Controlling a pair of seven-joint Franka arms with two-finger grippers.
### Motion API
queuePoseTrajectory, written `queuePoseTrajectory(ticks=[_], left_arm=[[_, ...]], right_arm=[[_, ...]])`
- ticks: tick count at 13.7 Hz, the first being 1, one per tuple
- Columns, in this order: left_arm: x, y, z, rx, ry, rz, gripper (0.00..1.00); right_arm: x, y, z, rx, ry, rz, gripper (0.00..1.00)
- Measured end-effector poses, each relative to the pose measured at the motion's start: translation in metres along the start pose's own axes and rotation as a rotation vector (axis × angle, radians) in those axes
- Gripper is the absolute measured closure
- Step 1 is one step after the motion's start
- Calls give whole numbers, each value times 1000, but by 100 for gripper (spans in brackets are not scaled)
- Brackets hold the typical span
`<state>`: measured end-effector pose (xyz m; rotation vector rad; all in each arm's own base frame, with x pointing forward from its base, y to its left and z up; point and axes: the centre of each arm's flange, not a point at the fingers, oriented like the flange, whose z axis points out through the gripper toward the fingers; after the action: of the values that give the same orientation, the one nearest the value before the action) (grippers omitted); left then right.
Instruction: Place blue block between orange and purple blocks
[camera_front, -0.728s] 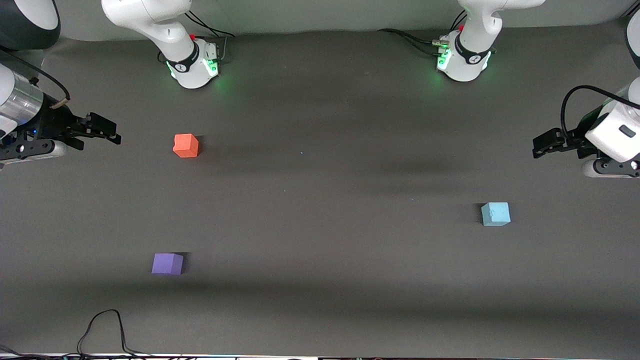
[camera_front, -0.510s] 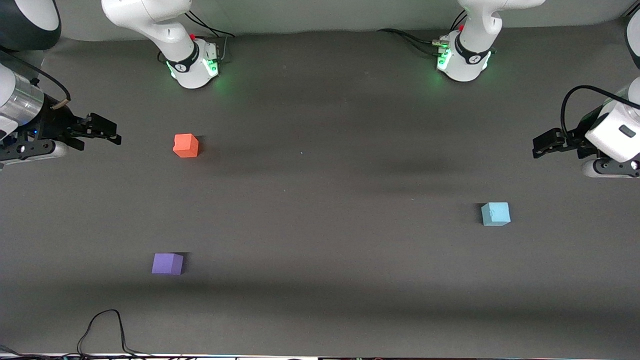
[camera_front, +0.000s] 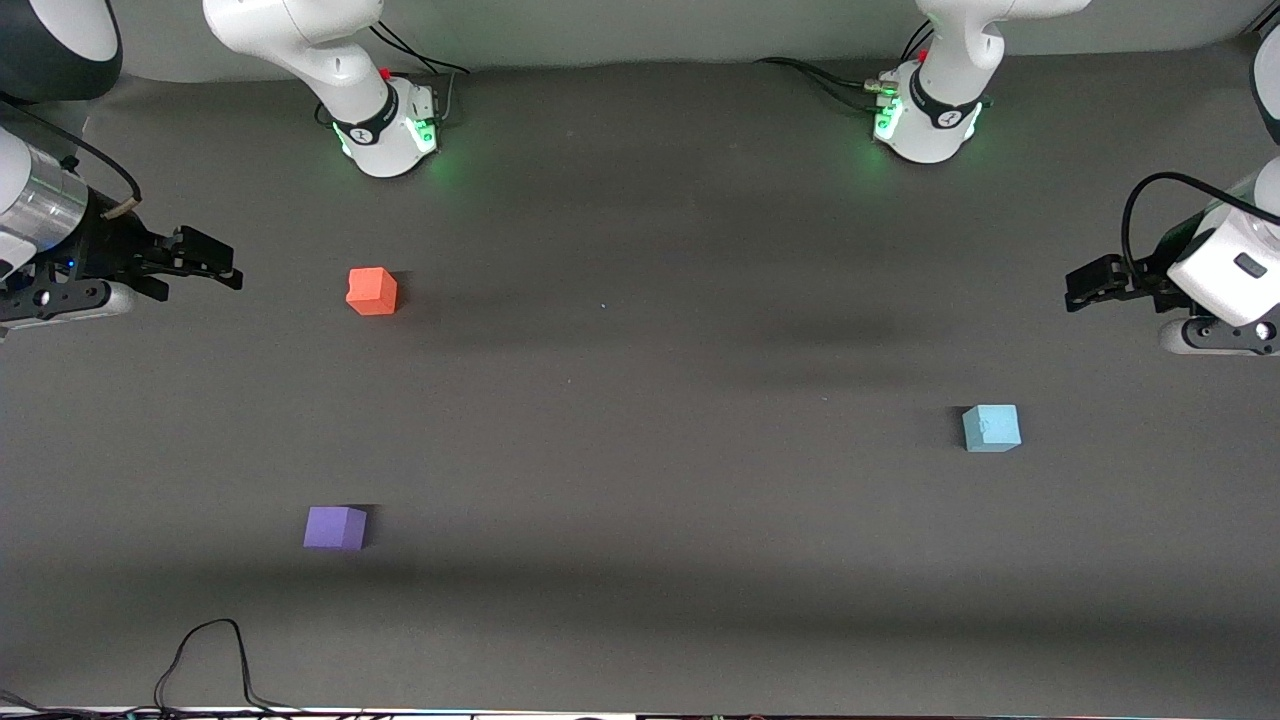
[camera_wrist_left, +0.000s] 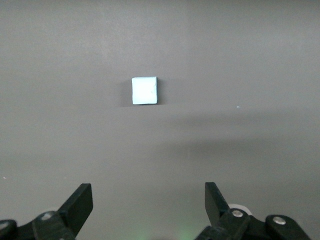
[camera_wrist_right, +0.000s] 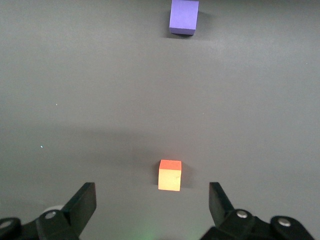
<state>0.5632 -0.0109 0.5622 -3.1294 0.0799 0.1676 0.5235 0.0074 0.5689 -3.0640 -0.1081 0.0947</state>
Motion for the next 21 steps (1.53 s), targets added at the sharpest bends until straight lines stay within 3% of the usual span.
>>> queuePoseTrajectory(ticks=[5,11,16,21], left_arm=[[9,-27,53,-2,13,7,0],[26,-23,234,4,85,17,0],[51,-22,337,9,147,26,0],[68,-22,373,8,133,30,0]], right_arm=[[0,0,0,0,-1,0,0],[1,0,1,0,-2,0,0],[2,0,-3,-1,16,0,0],[0,1,-11,-1,15,1,0]])
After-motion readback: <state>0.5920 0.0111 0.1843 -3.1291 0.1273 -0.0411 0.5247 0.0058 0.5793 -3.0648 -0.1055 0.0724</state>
